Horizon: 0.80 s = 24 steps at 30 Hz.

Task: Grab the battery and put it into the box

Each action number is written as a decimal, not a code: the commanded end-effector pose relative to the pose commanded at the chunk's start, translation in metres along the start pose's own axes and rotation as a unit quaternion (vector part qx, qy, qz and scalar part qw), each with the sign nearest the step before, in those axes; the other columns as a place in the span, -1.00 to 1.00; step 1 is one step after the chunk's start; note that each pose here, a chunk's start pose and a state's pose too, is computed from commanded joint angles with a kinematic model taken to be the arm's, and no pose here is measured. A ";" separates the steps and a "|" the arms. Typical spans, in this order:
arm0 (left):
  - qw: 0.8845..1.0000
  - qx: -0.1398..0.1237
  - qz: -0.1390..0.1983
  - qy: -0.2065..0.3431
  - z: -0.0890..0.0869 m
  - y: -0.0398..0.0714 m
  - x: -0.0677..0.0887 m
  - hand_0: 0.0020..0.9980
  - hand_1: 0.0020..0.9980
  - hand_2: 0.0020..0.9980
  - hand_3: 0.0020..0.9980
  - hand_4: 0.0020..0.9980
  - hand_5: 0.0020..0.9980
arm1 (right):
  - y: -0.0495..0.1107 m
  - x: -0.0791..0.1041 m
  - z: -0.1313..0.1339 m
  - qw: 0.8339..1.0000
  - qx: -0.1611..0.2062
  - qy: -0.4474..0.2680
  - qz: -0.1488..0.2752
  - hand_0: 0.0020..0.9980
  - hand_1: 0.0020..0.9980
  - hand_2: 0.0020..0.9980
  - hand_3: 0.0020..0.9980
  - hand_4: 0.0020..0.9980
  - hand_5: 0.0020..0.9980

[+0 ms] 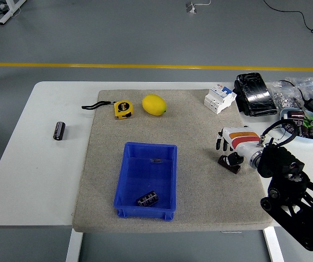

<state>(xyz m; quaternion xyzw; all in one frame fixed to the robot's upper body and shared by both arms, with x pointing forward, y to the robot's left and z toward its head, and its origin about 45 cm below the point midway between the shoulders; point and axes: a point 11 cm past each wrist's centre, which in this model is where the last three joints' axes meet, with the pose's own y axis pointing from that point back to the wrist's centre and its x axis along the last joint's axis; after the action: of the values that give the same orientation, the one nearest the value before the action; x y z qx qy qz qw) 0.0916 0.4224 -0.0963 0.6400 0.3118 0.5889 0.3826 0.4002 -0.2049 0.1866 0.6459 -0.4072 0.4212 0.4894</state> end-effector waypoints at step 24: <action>1.000 0.000 0.000 -0.005 0.001 0.000 0.000 0.16 0.04 0.09 0.30 0.28 0.49 | 0.005 -0.027 0.020 0.996 -0.075 -0.047 -0.008 0.08 -0.06 0.02 0.06 0.91 -0.61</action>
<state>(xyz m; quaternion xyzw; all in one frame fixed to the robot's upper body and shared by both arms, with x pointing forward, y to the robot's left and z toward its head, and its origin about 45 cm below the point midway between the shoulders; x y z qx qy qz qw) 0.0926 0.4219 -0.0962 0.6426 0.3098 0.5857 0.3847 0.3900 -0.2224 0.1590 0.6301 -0.4549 0.3546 0.5199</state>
